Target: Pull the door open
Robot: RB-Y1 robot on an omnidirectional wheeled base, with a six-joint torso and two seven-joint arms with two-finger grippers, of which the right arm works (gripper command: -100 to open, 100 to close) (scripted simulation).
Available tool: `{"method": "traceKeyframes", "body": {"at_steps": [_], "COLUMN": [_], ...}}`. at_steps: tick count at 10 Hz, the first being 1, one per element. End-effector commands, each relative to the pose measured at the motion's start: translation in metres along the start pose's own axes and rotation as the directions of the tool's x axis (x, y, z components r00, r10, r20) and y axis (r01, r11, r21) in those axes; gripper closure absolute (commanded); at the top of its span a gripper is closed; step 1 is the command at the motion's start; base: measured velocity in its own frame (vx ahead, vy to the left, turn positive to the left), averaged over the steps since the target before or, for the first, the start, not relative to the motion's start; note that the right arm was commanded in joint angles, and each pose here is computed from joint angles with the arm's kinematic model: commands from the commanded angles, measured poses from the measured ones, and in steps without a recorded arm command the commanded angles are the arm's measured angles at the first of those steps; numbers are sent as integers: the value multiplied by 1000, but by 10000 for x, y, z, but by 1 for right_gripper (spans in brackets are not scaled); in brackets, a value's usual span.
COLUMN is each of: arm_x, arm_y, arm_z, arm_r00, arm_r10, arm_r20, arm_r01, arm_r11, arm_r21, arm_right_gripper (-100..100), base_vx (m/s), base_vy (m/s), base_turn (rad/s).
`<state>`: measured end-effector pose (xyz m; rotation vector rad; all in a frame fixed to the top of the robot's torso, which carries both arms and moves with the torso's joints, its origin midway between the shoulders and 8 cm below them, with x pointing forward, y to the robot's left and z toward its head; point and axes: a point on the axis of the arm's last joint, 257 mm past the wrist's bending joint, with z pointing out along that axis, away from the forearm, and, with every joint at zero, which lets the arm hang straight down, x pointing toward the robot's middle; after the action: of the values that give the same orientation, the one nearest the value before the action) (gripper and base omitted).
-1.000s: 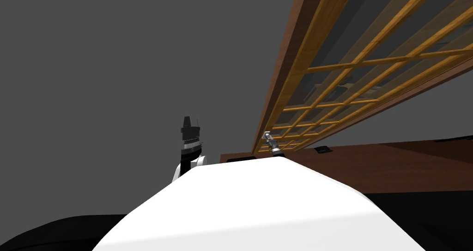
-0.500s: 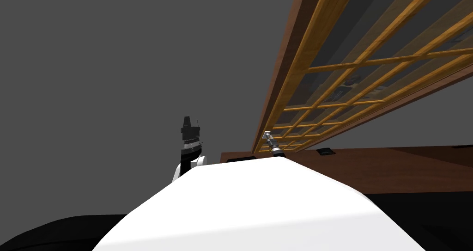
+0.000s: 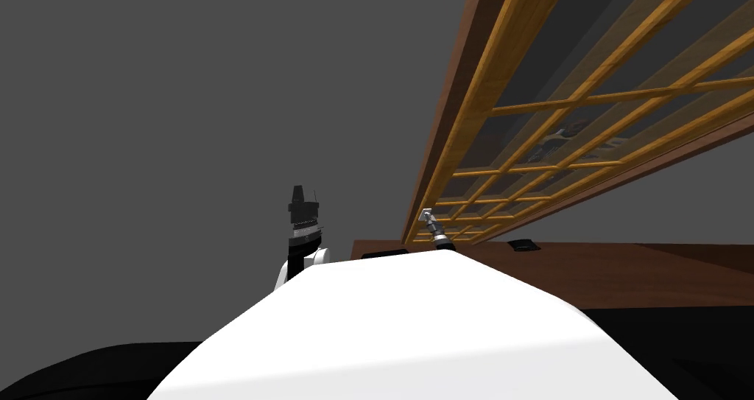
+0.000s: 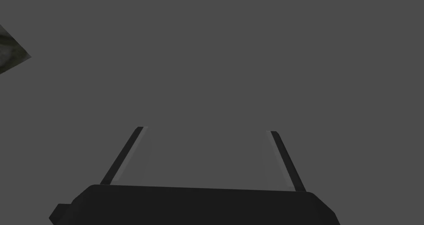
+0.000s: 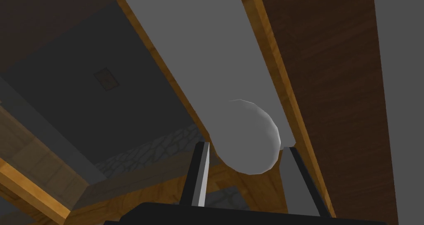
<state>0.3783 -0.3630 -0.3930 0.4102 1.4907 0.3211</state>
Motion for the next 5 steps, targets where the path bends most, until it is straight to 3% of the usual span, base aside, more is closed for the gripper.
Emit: {"method": "traceKeyframes", "body": {"at_steps": [1,5], "arm_x": [22,-8], "arm_y": [-5,-43], "arm_z": [-3,18], "arm_r00": [998,984], "arm_r10": [63,177], "arm_r20": [0,15], "arm_r01": [-63,-178], "arm_r11": [998,984], "arm_r21": [7,18], "arm_right_gripper": [100,100], "base_vx": [-52,-38], "base_vy": [-19,-13], "base_turn": [90,67]}}
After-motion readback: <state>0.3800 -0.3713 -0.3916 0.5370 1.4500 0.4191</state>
